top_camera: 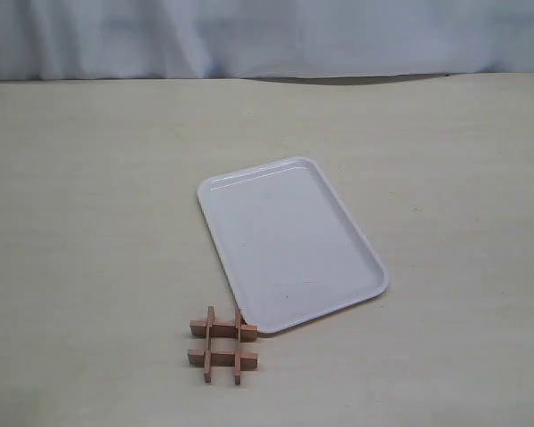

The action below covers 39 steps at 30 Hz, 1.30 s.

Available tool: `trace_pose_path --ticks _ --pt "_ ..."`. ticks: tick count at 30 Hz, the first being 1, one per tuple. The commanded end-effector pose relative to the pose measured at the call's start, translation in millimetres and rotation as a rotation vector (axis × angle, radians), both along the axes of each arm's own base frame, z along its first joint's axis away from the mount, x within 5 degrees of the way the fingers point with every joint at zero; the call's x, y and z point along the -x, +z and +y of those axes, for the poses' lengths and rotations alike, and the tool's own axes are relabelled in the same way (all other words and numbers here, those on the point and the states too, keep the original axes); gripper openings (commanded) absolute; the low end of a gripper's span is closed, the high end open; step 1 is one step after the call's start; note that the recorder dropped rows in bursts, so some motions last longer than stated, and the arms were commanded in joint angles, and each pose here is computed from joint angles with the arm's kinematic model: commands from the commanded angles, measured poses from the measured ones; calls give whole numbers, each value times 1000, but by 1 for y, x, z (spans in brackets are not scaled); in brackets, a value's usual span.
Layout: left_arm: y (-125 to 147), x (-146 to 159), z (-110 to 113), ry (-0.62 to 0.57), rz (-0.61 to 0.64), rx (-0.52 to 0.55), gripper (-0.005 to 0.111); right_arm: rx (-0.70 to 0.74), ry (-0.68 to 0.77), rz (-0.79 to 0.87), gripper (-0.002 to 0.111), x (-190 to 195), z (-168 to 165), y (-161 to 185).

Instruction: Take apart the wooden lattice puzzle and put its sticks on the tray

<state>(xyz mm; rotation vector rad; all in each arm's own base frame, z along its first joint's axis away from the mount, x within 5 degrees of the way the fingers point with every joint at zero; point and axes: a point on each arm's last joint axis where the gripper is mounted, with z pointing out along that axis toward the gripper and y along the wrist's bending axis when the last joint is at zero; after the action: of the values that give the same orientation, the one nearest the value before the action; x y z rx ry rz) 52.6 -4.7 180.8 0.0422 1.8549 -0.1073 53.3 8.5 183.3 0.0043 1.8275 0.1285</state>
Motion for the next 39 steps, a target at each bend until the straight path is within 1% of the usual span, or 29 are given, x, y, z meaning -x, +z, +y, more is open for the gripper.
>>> trace_pose_path --ticks 1,8,14,15,16,17,18,19,20,21,22,23,24,26,28,29,30,31,32,34,35,36,38,39 --pt "0 0 0 1 -12 -1 0 0 -8 -1 5 -1 -1 -1" --pt "1 -1 0 0 -25 -2 0 0 -8 -1 5 -1 -1 -1" --pt "7 -2 0 -3 -85 5 0 0 -8 -1 5 -1 -1 -1" --pt "13 -3 -1 -6 -155 13 0 0 -8 -1 5 -1 -1 -1" --pt "16 -3 -1 -8 -191 17 0 0 -8 -1 5 -1 -1 -1" --pt "26 -4 -2 -13 -298 29 0 0 -8 -1 5 -1 -1 -1" --pt "31 -3 -2 -15 -348 35 0 0 -8 -1 5 -1 -1 -1" --pt "42 -2 -2 -21 -472 55 0 0 -8 -1 5 -1 -1 -1" --pt "46 -1 -2 -21 -516 69 0 0 -8 -1 5 -1 -1 -1" --pt "54 2 -2 -25 -609 89 0 0 -8 -1 5 -1 -1 -1" --pt "58 3 -2 -27 -657 97 0 0 -8 -1 5 -1 -1 -1" --pt "66 7 -2 -36 -746 162 0 0 -8 -1 5 -1 -1 -1" --pt "71 9 -2 -50 -799 242 0 0 -8 -1 5 -1 -1 -1" --pt "76 13 -1 -70 -855 324 0 0 -8 -1 5 -1 -1 -1" --pt "81 16 -1 -88 -903 379 0 0 -8 -1 5 -1 -1 -1" --pt "83 17 0 -96 -923 441 0 0 -8 -1 5 -1 -1 -1" --pt "82 16 1 -84 -906 486 0 0 -8 -1 5 -1 -1 -1" --pt "88 16 4 -58 -868 536 0 0 -8 -1 5 -1 -1 -1" --pt "92 14 3 -48 -822 530 0 0 -8 -1 5 -1 -1 -1" --pt "103 6 2 -25 -721 453 0 0 -8 -1 5 -1 -1 -1" --pt "108 1 1 -18 -672 433 0 0 -8 -1 5 -1 -1 -1" --pt "115 -7 -1 -9 -593 405 0 0 -8 -1 5 -1 -1 -1" --pt "123 -21 -3 3 -474 347 0 0 -8 -1 5 -1 -1 -1" --pt "127 -34 -5 9 -372 298 0 0 -8 -1 5 -1 -1 -1"
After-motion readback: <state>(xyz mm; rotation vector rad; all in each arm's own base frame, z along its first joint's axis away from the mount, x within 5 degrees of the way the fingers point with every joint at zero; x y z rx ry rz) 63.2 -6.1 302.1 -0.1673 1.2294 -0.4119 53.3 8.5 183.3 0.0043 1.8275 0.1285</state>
